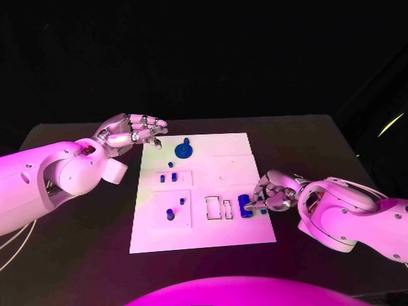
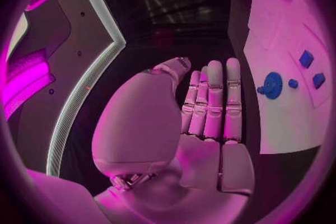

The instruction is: Assemble the parts on the task board

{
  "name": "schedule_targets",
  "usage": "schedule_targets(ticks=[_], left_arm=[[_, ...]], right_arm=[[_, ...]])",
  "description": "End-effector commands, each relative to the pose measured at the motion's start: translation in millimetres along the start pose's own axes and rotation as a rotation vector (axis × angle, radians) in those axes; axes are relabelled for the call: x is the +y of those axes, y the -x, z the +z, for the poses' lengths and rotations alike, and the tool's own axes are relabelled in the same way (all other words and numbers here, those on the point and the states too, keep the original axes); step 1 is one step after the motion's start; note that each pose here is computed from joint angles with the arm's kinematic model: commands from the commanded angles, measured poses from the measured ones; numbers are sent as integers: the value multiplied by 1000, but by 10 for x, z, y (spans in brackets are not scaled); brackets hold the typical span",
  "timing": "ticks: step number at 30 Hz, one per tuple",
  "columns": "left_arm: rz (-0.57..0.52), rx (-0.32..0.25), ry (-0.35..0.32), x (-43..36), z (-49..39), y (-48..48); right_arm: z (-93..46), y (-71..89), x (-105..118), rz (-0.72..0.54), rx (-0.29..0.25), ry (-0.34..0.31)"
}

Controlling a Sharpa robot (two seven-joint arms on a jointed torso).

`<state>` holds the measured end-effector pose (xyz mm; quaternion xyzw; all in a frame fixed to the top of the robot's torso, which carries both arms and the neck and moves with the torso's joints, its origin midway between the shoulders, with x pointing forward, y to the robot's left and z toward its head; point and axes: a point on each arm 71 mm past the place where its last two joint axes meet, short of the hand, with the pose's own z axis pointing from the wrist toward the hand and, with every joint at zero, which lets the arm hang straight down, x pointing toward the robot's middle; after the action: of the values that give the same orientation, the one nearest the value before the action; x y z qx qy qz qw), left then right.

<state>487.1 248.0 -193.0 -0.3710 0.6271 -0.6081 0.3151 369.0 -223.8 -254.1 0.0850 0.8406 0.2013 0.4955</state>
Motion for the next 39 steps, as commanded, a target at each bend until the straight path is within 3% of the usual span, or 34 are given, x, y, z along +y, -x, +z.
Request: schedule_targets(ticks=[1,12,25,39], left_arm=[[-14,20,-11,-11,1,-24],[-15,23,-8,-11,-7,-23],[-16,25,-4,-11,-22,-16],[-16,25,-1,-10,-33,-5]], right_arm=[[15,-47,8,-72,29,-15],[94,-137,103,-84,38,-13],[231,-227,106,-101,26,-72],[180,-218,177,-49,-14,-34]])
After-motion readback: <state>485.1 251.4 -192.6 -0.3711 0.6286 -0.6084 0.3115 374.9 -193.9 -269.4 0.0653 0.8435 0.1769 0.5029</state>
